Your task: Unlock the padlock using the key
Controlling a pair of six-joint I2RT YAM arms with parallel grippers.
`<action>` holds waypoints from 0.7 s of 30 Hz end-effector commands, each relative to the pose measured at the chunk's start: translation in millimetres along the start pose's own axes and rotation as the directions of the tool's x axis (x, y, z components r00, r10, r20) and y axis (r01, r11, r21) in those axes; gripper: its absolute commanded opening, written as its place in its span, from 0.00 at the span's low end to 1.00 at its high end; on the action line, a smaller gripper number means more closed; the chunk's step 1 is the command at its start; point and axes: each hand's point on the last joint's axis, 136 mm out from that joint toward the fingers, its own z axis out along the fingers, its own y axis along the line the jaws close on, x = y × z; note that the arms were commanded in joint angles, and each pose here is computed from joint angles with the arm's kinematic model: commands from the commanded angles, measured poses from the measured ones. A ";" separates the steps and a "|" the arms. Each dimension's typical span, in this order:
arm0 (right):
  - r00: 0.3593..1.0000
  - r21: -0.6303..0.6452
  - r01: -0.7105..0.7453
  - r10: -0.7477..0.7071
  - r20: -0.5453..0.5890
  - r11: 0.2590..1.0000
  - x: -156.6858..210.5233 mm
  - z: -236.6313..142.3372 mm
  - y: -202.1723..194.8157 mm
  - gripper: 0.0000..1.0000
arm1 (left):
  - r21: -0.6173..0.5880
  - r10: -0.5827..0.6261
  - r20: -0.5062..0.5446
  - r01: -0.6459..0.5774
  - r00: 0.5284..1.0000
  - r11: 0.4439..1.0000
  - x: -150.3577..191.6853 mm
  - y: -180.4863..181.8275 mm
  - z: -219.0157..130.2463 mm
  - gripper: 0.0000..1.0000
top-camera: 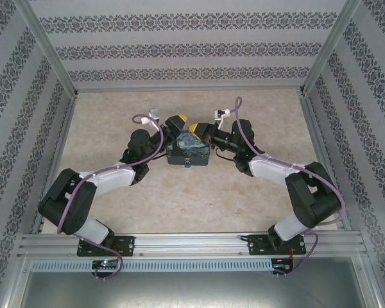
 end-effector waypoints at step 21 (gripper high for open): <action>0.998 0.211 0.063 -0.058 -0.030 0.976 24.0 -55.8 -6.6 0.00 | -0.305 0.218 -0.467 -0.387 0.857 0.870 63.0 42.8 -107.7 1.00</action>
